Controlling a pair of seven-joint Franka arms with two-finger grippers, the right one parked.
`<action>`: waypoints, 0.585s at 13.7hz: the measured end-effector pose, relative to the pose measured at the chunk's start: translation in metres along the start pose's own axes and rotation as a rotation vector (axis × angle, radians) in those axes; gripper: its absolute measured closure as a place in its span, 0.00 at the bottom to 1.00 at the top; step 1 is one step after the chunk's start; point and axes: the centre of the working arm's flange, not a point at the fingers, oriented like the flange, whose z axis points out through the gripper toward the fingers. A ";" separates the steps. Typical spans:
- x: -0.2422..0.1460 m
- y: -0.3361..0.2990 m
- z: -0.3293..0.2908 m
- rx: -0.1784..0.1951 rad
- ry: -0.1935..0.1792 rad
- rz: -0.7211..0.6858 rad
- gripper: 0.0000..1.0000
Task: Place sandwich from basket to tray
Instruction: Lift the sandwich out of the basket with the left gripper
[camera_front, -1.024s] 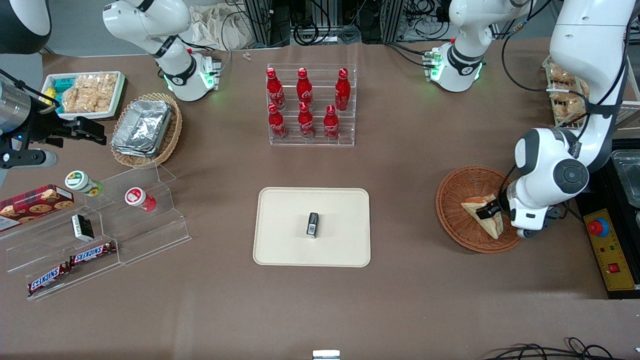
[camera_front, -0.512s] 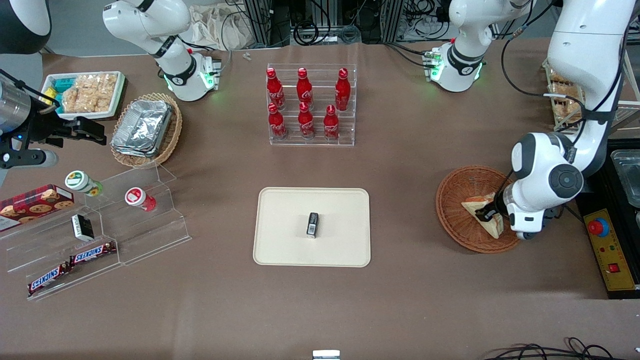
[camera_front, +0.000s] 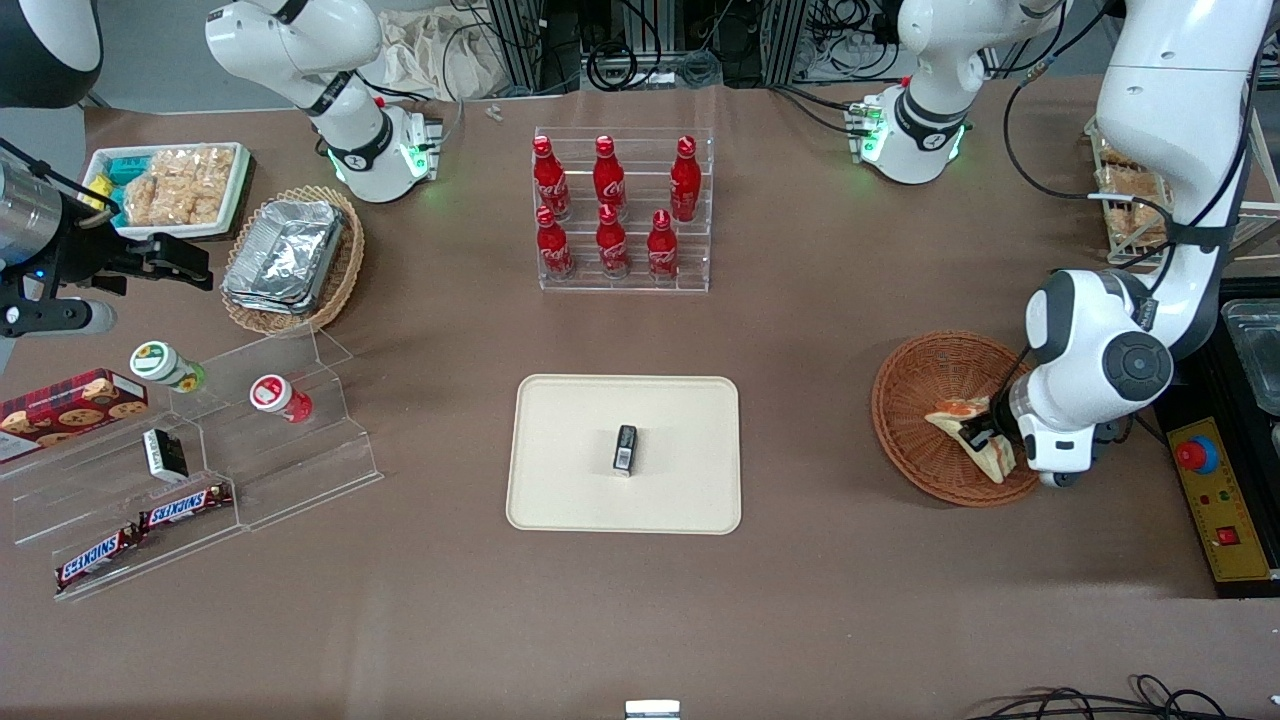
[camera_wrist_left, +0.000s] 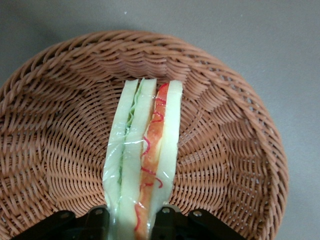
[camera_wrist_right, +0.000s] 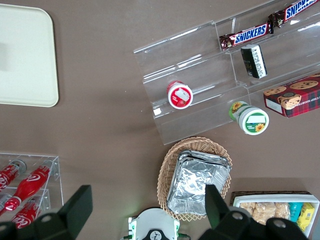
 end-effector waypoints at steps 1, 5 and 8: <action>0.002 0.000 -0.006 0.004 0.000 -0.002 0.77; 0.012 0.005 -0.075 0.092 -0.044 -0.001 0.77; 0.012 0.015 -0.149 0.127 -0.062 0.043 0.77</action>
